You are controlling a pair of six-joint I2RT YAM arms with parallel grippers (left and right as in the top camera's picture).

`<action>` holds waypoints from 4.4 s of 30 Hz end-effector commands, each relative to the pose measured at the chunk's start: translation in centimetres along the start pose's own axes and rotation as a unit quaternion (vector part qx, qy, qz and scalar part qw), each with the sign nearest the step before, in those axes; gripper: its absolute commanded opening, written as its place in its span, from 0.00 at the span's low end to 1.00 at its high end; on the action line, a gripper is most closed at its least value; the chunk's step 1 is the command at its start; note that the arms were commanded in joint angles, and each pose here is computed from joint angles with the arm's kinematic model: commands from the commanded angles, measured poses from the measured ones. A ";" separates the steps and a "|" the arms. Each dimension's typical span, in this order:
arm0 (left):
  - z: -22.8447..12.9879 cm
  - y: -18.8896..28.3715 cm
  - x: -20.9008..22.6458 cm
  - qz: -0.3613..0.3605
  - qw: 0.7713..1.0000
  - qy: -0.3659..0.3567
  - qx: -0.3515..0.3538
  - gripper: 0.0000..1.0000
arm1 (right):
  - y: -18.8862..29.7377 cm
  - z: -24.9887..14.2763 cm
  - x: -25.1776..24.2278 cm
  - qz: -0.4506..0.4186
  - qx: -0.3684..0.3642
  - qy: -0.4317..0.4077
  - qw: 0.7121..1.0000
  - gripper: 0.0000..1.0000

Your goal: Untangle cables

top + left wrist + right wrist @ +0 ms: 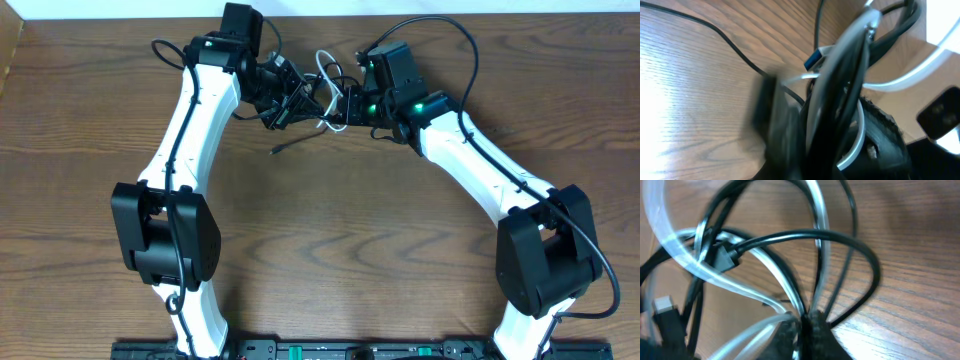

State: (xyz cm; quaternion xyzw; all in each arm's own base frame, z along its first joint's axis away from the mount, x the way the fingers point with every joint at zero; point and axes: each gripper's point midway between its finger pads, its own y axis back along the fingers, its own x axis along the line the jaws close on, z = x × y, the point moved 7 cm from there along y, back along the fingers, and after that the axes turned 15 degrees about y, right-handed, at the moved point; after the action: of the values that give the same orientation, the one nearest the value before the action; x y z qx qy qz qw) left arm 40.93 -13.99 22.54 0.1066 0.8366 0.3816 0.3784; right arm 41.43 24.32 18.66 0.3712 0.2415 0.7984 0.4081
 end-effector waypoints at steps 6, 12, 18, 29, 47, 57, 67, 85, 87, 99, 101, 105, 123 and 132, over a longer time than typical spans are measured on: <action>-1.3 0.3 -0.8 -0.016 0.994 -0.103 0.013 0.08 | 0.0 -0.3 0.1 0.031 0.016 0.007 0.999 0.01; 0.9 0.5 0.3 0.052 0.979 -0.178 -0.084 0.44 | 2.3 0.8 -2.0 0.128 0.022 0.002 0.992 0.01; 1.5 0.7 0.6 0.075 0.971 -0.201 -0.108 0.57 | 4.2 1.1 -3.7 0.209 0.012 0.051 0.976 0.01; 0.0 0.4 -1.3 -0.007 0.946 -0.323 -0.042 0.57 | 4.8 0.6 -2.5 0.270 0.000 0.140 0.953 0.01; 0.3 0.4 -2.0 -0.012 0.931 -0.359 -0.062 0.57 | 6.8 0.7 -1.7 0.381 -0.028 0.172 0.908 0.01; -1.1 -0.8 -2.1 -0.002 0.910 -0.413 -0.045 0.57 | 7.5 1.7 -1.3 0.415 -0.047 0.171 0.892 0.01; -2.3 -1.7 -2.5 -0.001 0.898 -0.439 -0.035 0.57 | 8.8 3.9 -0.5 0.455 -0.072 0.165 0.872 0.01; -1.5 -1.2 -2.3 0.006 0.892 -0.450 -0.049 0.53 | 5.1 2.0 -5.7 0.199 -0.011 0.059 0.978 0.01; -1.1 -0.9 -2.3 0.004 0.893 -0.446 -0.054 0.53 | 4.9 0.8 -6.4 0.165 0.020 0.057 0.984 0.01; 1.7 1.5 -1.8 -0.014 0.905 -0.417 -0.079 0.54 | 4.4 -3.8 -7.3 -0.023 0.164 0.083 0.983 0.31; 1.7 1.5 -1.7 -0.013 0.906 -0.416 -0.078 0.55 | 4.1 -5.0 -7.1 -0.082 0.196 0.084 0.973 0.35; 1.7 1.5 -1.7 -0.013 0.907 -0.414 -0.078 0.59 | 3.4 -6.2 -6.9 -0.138 0.221 0.056 0.964 0.36; 1.7 1.5 -1.7 -0.010 0.907 -0.414 -0.080 0.60 | -1.1 -6.3 -6.4 -0.044 0.209 0.085 0.973 0.01; 1.7 1.4 -1.5 -0.006 0.901 -0.426 -0.076 0.60 | 9.3 2.7 -3.5 0.262 0.022 0.112 0.958 0.01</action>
State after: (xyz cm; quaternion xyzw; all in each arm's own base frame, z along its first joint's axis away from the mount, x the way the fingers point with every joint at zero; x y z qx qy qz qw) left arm 43.35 -12.74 22.75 0.2244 0.5776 0.3654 0.6946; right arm 41.41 17.66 17.46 0.3821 0.3184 0.8341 0.2386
